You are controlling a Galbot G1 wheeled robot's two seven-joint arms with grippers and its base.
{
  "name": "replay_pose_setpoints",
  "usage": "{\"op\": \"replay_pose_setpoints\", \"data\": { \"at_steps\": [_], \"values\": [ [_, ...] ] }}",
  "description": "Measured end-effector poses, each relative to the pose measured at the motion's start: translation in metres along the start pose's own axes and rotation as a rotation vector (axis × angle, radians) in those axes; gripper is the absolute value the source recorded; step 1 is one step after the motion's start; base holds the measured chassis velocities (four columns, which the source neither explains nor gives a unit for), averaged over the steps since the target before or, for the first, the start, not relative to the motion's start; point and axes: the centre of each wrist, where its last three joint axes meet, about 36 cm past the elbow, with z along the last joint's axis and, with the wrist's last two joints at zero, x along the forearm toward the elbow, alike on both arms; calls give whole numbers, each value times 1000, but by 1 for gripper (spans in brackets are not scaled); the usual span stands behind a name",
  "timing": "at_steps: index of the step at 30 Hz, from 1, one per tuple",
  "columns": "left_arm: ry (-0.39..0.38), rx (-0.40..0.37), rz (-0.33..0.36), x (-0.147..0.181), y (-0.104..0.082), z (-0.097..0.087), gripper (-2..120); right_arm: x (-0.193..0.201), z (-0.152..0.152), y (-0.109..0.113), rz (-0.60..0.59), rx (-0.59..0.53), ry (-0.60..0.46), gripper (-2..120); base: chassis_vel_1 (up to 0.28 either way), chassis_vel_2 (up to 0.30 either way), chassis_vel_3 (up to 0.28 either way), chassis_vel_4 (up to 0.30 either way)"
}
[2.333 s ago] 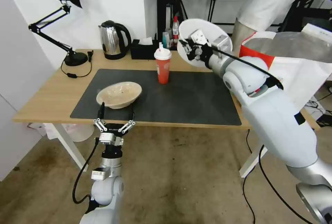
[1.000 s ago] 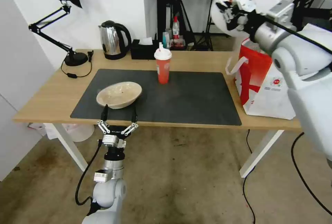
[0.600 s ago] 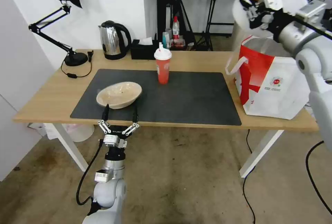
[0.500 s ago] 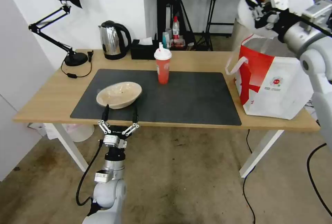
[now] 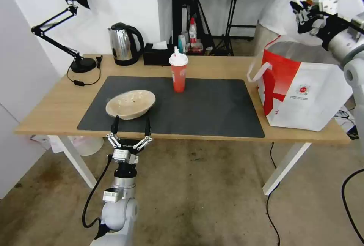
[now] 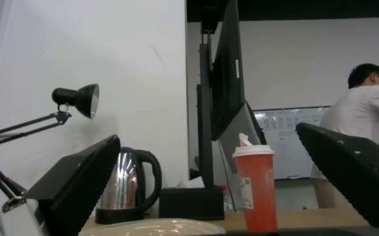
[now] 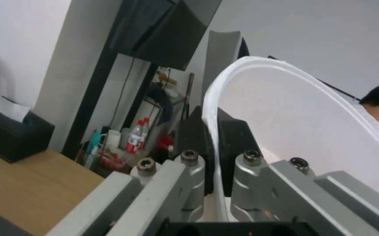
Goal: Pick up the trash from the table and place it into the takeout bag.
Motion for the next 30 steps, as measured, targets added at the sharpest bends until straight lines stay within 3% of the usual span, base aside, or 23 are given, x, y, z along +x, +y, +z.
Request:
{"op": "replay_pose_setpoints", "data": {
  "at_steps": [30],
  "values": [
    [5, -18, -13, 4, 8, -3, 100, -21, 57, 19, 18, -4, 28, 0, 0, 0, 0, 0]
  ]
}}
